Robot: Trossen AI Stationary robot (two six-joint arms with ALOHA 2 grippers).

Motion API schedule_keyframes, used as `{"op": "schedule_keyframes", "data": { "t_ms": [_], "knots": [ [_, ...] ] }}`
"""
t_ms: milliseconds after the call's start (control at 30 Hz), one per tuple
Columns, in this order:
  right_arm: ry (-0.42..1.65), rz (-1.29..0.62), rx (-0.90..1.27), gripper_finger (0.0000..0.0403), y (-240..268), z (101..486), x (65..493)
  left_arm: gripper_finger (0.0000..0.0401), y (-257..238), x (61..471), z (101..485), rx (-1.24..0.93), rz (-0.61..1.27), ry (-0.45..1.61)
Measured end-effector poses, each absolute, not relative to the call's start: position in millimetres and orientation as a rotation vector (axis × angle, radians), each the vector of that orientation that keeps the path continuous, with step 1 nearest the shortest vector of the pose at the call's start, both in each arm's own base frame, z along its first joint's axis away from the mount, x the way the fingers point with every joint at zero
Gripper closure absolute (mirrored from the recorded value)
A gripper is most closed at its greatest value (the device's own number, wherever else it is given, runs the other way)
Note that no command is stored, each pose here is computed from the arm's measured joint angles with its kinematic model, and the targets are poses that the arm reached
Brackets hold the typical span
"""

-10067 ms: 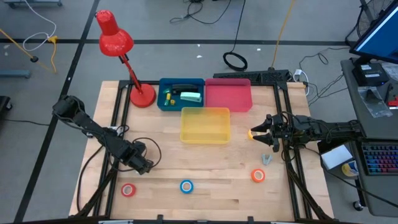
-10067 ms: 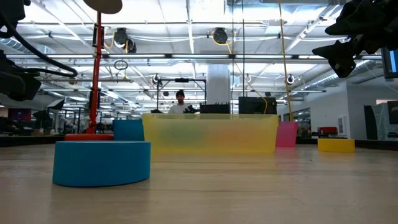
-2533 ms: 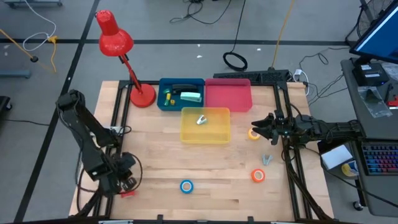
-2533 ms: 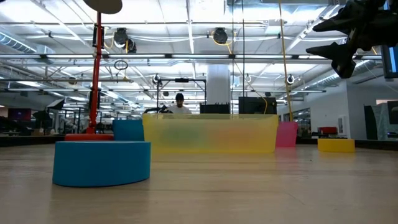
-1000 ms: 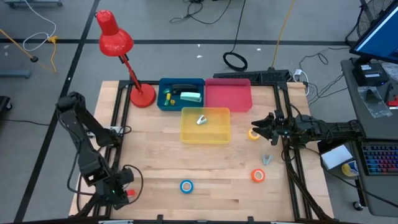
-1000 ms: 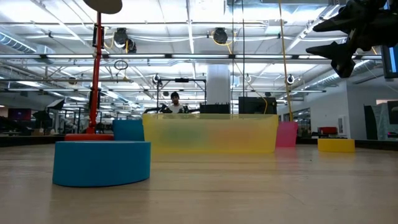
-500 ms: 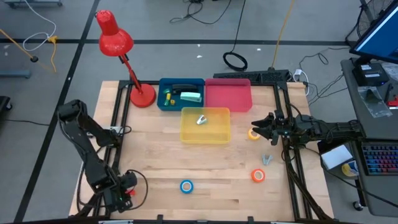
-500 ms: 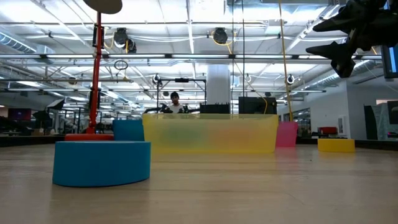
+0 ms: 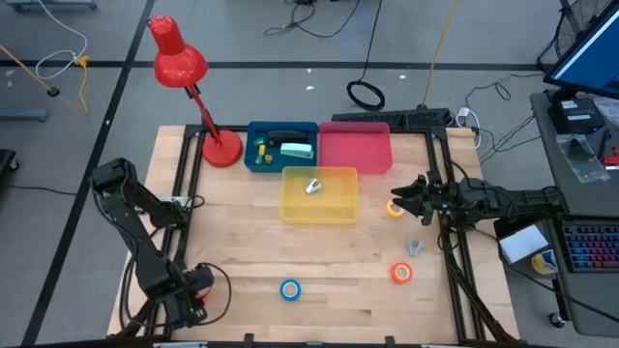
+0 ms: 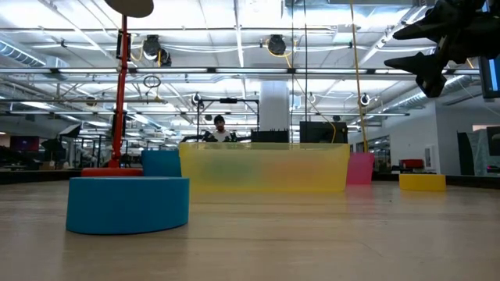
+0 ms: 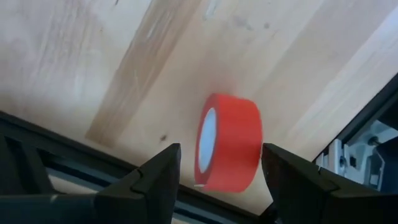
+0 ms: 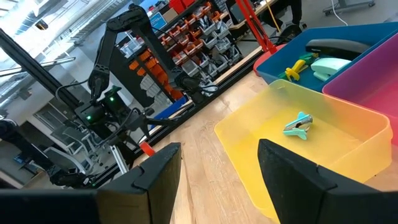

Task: Pick and place Stapler, Stapler remover, tape
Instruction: Put the red tape into the pink bin

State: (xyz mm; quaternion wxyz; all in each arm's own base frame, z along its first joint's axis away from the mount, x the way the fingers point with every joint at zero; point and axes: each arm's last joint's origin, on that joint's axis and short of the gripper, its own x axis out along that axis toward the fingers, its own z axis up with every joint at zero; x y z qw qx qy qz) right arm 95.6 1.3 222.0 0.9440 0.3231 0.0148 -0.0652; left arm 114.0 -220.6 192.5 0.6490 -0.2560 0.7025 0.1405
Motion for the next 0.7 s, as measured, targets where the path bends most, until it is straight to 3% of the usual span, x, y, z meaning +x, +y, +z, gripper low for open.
{"op": "schedule_keyframes", "data": {
  "t_ms": [700],
  "knots": [
    [0.030, -0.133, 0.657, 0.0195, 1.3, 222.0, 95.6, 0.0176, -216.3, 106.8, 184.6, -0.464, 0.367, 1.622]
  ]
}}
